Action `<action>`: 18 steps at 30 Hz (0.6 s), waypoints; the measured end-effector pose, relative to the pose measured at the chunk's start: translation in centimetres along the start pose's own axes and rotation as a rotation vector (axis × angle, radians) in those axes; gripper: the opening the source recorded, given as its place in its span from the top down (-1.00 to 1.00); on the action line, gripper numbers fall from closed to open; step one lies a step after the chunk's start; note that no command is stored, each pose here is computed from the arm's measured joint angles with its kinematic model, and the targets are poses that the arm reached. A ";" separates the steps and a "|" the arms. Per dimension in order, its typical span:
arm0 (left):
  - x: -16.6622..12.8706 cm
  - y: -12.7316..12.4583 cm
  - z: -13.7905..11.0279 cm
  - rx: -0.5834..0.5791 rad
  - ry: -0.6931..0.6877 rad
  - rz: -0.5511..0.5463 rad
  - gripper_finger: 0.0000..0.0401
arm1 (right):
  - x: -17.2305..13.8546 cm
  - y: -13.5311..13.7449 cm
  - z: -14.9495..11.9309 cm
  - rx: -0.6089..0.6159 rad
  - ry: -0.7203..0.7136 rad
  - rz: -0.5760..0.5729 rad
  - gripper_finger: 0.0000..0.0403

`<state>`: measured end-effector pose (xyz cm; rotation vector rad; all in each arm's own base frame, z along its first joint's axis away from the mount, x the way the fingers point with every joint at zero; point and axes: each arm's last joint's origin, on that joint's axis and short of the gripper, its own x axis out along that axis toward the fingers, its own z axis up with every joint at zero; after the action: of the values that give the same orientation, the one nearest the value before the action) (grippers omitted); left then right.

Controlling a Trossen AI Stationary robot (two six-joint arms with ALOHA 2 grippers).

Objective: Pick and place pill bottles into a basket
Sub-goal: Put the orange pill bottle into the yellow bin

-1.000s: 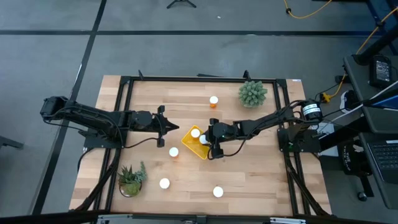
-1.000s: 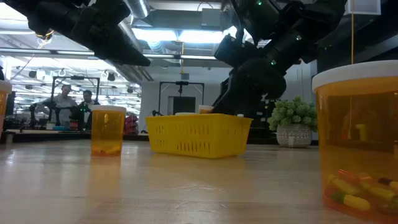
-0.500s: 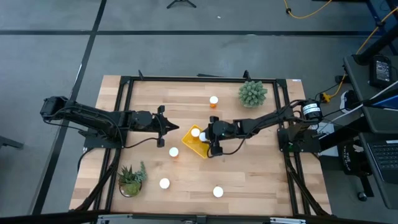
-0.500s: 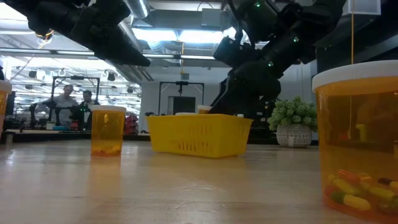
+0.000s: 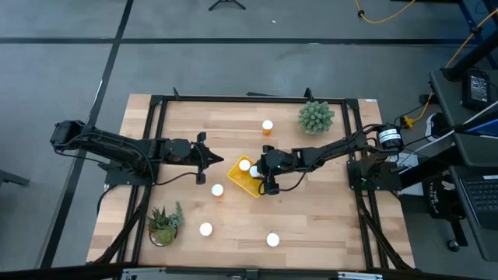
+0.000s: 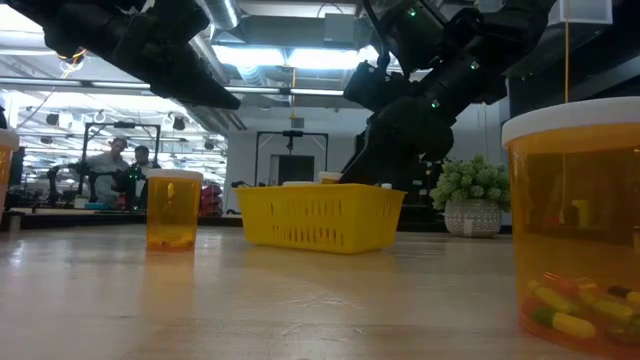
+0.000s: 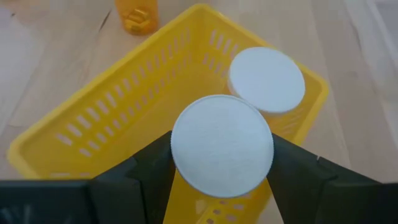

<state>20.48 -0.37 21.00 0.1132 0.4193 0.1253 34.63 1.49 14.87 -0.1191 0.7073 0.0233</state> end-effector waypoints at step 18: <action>0.0 0.0 0.0 0.000 0.000 0.000 0.97 | 0.0 0.0 0.0 -0.026 0.000 -0.003 -0.12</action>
<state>20.48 -0.37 21.01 0.1128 0.4189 0.1254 34.63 1.49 14.87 -0.1454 0.7069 0.0300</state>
